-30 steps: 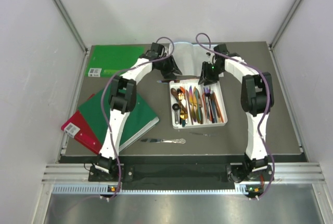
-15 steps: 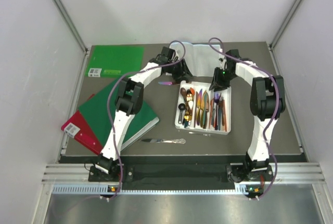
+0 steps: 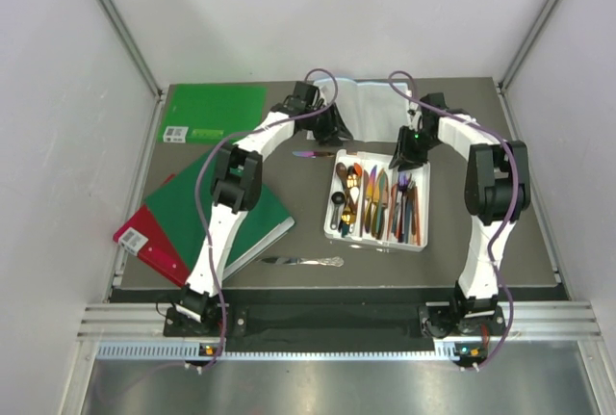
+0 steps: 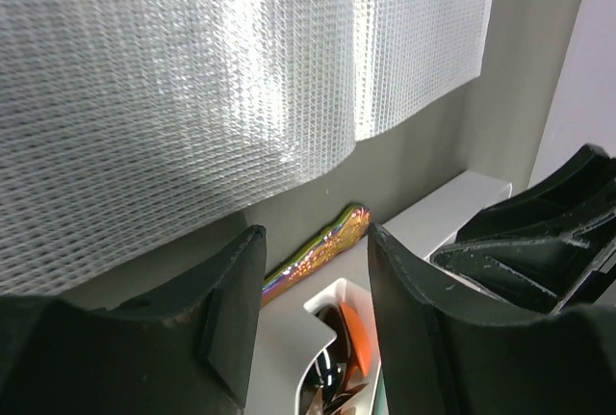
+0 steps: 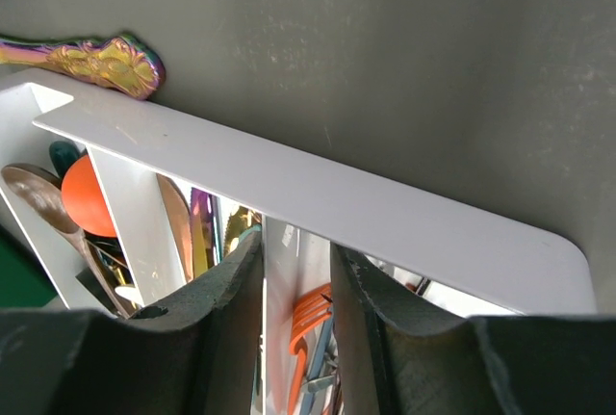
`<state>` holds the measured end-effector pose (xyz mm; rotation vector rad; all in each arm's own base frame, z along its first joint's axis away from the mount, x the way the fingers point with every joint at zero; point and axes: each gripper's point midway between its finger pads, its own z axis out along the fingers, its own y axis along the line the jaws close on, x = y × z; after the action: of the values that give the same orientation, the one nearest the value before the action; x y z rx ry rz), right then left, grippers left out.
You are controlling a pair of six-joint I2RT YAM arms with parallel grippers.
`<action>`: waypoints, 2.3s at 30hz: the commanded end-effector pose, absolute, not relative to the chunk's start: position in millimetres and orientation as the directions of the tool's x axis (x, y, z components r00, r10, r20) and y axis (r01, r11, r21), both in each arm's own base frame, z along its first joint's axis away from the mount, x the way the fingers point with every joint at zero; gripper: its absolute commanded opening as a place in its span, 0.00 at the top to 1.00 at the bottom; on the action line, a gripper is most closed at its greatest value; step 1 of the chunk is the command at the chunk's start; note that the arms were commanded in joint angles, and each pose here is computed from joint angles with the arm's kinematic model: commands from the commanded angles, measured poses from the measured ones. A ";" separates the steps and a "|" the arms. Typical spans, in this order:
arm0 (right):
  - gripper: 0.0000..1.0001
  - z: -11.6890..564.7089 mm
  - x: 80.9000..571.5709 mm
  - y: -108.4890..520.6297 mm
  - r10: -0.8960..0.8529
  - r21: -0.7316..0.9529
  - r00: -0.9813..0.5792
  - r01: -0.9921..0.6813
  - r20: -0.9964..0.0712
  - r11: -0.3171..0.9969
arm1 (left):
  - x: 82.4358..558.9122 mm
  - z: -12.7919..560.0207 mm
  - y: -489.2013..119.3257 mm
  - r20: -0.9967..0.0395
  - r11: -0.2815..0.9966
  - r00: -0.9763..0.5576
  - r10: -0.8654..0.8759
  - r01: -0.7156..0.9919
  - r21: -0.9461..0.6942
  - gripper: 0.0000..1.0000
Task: Sort the eating utensils into containers
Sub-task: Move the storage box to the center of the board.
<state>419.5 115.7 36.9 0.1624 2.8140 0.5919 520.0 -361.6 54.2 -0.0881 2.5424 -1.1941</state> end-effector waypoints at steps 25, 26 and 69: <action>0.64 41.7 397.3 85.8 0.150 0.345 -0.966 0.071 -0.208 0.936 | 476.8 60.8 -310.6 -0.246 0.769 -0.958 -0.146 0.047 -0.638 0.49; 0.64 40.5 394.9 85.0 0.151 0.341 -0.967 0.075 -0.203 0.937 | 479.0 64.2 -310.8 -0.256 0.769 -0.955 -0.148 0.051 -0.638 0.49; 0.59 58.4 482.1 -38.3 0.366 0.229 -0.862 0.300 -0.352 0.926 | 482.7 51.3 -265.1 -0.246 0.876 -0.954 -0.174 -0.036 -0.482 0.49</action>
<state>436.1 -7.6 36.7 0.5276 2.8917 0.2570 491.0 -271.4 39.3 -0.1999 2.7549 -0.6883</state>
